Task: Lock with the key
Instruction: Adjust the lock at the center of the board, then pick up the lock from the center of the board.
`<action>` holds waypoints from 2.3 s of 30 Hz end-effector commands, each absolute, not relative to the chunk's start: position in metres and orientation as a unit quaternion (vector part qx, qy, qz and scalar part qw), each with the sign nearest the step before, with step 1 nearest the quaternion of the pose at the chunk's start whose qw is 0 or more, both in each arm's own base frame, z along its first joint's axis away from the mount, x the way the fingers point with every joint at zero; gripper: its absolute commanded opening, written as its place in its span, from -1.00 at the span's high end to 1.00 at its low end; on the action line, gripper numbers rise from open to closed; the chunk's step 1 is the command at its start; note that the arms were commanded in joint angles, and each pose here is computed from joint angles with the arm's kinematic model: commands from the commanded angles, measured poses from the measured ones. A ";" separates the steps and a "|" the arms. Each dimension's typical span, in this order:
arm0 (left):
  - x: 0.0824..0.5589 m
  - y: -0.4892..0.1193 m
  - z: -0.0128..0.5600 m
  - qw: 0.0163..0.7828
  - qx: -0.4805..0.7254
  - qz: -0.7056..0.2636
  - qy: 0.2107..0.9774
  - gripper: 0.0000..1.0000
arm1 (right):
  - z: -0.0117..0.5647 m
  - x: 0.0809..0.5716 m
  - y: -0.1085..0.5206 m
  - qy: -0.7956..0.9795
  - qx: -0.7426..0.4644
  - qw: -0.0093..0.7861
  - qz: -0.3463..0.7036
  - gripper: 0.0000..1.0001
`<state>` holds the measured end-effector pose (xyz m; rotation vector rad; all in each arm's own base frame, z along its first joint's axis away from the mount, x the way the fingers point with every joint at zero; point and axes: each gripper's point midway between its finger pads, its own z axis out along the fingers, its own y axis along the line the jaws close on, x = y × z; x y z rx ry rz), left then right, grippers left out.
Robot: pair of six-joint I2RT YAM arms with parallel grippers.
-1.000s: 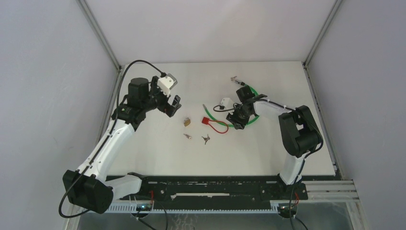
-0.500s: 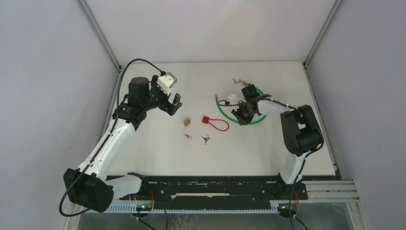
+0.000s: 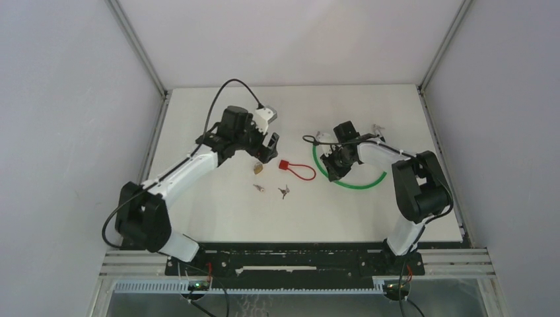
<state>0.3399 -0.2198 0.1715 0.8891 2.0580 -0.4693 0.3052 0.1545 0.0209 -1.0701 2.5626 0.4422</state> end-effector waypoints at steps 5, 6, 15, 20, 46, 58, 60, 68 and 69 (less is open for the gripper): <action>0.390 -0.281 0.186 0.421 0.267 -0.235 0.835 -0.82 | 0.073 0.314 0.132 0.914 -0.279 0.227 0.186 0.12; 0.394 -0.287 0.183 0.419 0.266 -0.233 0.837 -0.82 | 0.077 0.320 0.122 0.916 -0.266 0.240 0.181 0.07; 0.429 -0.338 0.166 0.395 0.276 -0.221 0.848 -0.74 | 0.097 0.381 0.021 0.935 -0.138 0.319 0.069 -0.13; 0.444 -0.358 0.142 0.377 0.277 -0.225 0.854 -0.71 | 0.093 0.422 -0.031 0.944 -0.066 0.315 0.078 -0.13; 0.428 -0.368 0.126 0.345 0.286 -0.258 0.856 -0.70 | 0.039 0.453 -0.049 0.961 -0.047 0.231 0.146 0.15; 0.426 -0.369 0.120 0.336 0.276 -0.261 0.862 -0.69 | 0.026 0.450 -0.053 0.966 -0.081 0.230 0.091 0.21; 0.426 -0.368 0.118 0.334 0.276 -0.260 0.863 -0.69 | 0.025 0.451 -0.051 0.965 -0.088 0.231 0.084 0.23; 0.424 -0.369 0.114 0.330 0.275 -0.260 0.865 -0.68 | 0.023 0.454 -0.050 0.964 -0.102 0.235 0.064 0.37; 0.424 -0.369 0.114 0.330 0.274 -0.259 0.865 -0.68 | 0.023 0.453 -0.051 0.964 -0.103 0.236 0.062 0.40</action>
